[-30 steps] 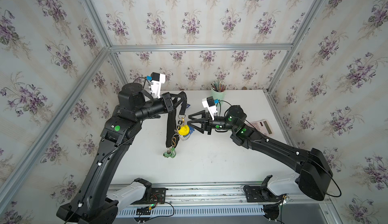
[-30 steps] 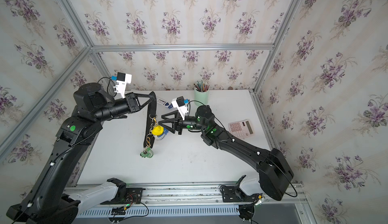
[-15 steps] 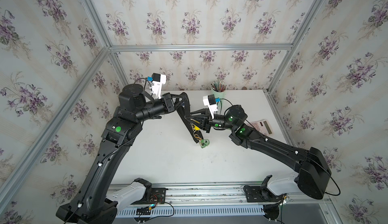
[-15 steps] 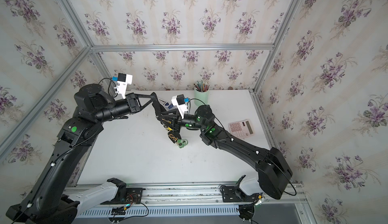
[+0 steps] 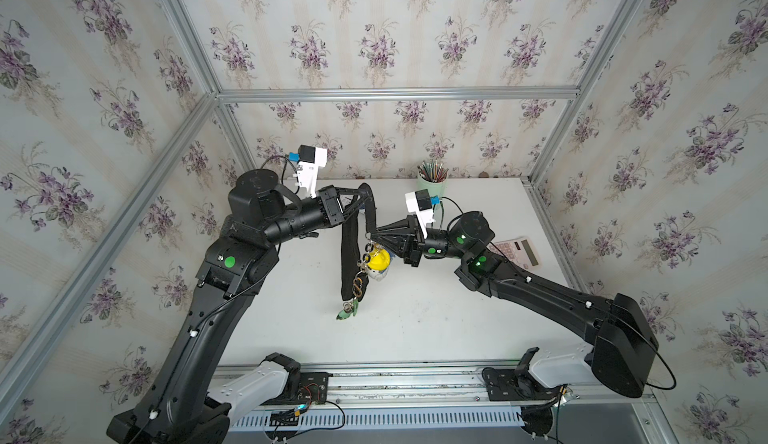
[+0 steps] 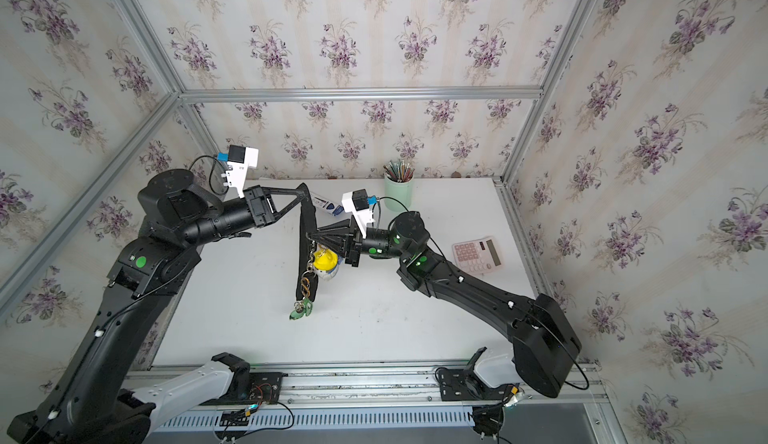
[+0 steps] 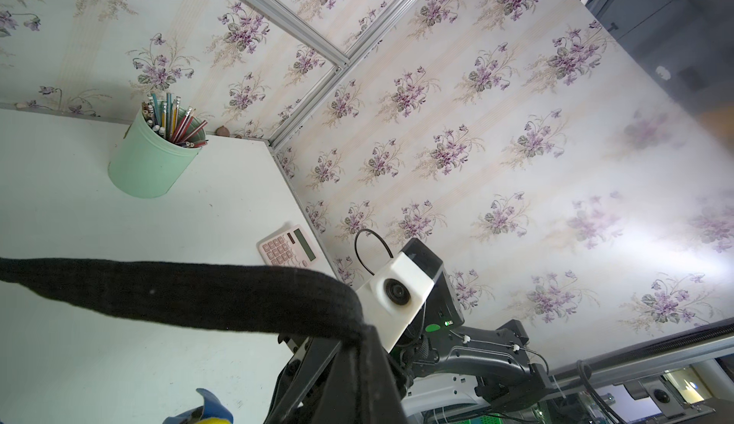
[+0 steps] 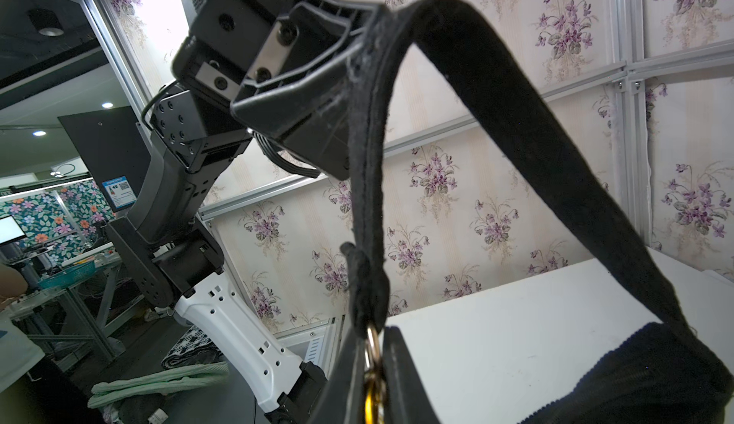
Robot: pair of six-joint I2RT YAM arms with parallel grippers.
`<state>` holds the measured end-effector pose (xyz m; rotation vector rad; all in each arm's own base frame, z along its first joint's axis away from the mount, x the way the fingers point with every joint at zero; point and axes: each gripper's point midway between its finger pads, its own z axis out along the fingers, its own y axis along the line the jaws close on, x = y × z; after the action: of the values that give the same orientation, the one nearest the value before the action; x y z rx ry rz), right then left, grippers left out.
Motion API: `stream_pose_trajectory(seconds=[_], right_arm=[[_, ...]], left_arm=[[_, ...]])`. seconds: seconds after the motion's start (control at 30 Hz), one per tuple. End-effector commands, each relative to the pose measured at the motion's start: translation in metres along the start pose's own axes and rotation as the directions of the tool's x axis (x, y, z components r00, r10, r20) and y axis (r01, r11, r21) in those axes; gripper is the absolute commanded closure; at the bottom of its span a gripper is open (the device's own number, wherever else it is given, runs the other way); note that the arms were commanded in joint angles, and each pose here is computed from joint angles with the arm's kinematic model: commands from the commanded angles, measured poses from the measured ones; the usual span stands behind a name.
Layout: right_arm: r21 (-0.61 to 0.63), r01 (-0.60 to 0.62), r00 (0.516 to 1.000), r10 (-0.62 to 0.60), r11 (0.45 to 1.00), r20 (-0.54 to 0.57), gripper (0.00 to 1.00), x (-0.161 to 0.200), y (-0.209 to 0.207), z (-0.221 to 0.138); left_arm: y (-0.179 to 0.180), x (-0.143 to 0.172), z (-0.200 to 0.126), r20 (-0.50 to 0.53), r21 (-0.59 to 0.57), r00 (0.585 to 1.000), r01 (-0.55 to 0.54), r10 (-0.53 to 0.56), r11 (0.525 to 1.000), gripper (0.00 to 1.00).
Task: Remove the decoration from the bag
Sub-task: Pick up the bag from the center of the board.
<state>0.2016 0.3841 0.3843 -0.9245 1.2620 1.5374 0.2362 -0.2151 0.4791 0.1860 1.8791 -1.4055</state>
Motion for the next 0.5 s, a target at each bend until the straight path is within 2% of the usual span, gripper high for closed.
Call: stream_pose_trajectory(seconds=[0.0,0.1,0.27,0.47], right_arm=[[-0.044,0.02,1.0,-0.019,0.999,0.017,0.83,-0.0071,0.0096,0.0004],[-0.053,0.018,1.0,-0.018,0.998,0.014,0.79,-0.007,0.0113,0.0004],[-0.056,0.017,1.0,-0.017,0.998,0.012,0.79,-0.0066,0.0117,0.0009],[-0.049,0.01,1.0,-0.01,0.999,0.013,1.0,-0.0077,0.0098,0.0016]], left_arm=[[-0.0141,-0.0083,-0.0032,0.035,0.049,0.998,-0.045,0.044,0.998,1.0],[-0.0136,-0.0072,-0.0028,0.03,0.05,0.999,-0.041,0.04,0.998,1.0],[-0.0164,-0.007,-0.0029,0.028,0.062,0.999,-0.041,0.039,0.997,1.0],[-0.017,-0.0067,-0.0035,0.026,0.064,0.999,-0.045,0.044,0.997,1.0]])
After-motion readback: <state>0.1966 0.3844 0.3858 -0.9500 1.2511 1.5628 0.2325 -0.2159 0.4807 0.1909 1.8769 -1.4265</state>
